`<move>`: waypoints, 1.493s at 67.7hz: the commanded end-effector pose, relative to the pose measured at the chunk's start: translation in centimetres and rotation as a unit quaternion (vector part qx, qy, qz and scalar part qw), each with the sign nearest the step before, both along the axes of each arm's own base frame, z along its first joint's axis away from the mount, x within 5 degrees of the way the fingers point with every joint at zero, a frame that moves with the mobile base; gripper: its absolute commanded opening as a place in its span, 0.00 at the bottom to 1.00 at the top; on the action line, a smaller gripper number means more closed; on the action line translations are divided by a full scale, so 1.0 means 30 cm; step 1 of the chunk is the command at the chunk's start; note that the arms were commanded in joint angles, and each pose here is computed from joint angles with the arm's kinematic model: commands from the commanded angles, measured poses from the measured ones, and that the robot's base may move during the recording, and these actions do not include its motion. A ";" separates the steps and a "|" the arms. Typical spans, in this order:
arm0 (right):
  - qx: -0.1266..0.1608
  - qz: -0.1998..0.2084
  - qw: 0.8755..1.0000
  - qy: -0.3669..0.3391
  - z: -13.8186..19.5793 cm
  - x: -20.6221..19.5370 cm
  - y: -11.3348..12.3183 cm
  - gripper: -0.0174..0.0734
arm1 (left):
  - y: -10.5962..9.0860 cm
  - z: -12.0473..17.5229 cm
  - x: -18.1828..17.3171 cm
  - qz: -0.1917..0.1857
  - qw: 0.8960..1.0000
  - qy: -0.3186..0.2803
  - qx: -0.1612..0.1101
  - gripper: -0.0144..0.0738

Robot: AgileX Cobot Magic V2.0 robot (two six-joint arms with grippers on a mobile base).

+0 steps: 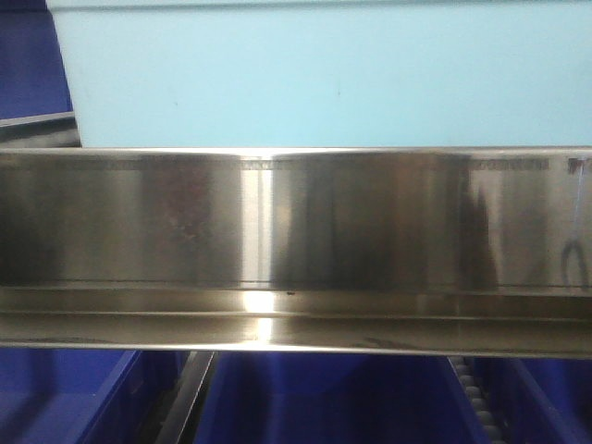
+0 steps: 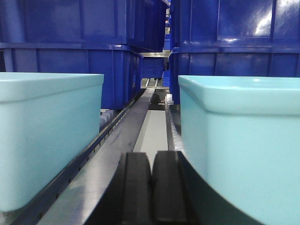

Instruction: Move two blue bins to right shelf middle

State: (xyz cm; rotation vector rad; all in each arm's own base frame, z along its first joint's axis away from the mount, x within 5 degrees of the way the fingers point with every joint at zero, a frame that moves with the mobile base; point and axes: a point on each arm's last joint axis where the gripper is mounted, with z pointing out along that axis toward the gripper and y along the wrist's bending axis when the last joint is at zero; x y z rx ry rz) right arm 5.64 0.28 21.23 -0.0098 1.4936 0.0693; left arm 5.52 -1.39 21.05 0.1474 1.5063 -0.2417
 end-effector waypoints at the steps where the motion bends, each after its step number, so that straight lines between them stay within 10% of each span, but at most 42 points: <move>1: -0.003 -0.001 1.000 -0.013 0.008 -0.002 0.000 0.01 | -0.001 0.009 -0.003 -0.004 1.000 -0.012 -0.004 0.04; 72: 0.002 -0.008 0.995 -0.099 0.059 -0.011 -0.005 0.01 | -0.005 0.070 -0.016 -0.015 0.993 -0.113 -0.026 0.04; 90: 0.002 0.004 0.991 -0.136 0.378 -0.132 -0.004 0.01 | 0.024 0.352 -0.091 0.004 0.990 -0.141 -0.015 0.07; 101: -0.004 0.012 0.996 -0.092 0.536 -0.176 -0.001 0.19 | 0.035 0.503 -0.093 0.020 0.995 -0.095 0.001 0.34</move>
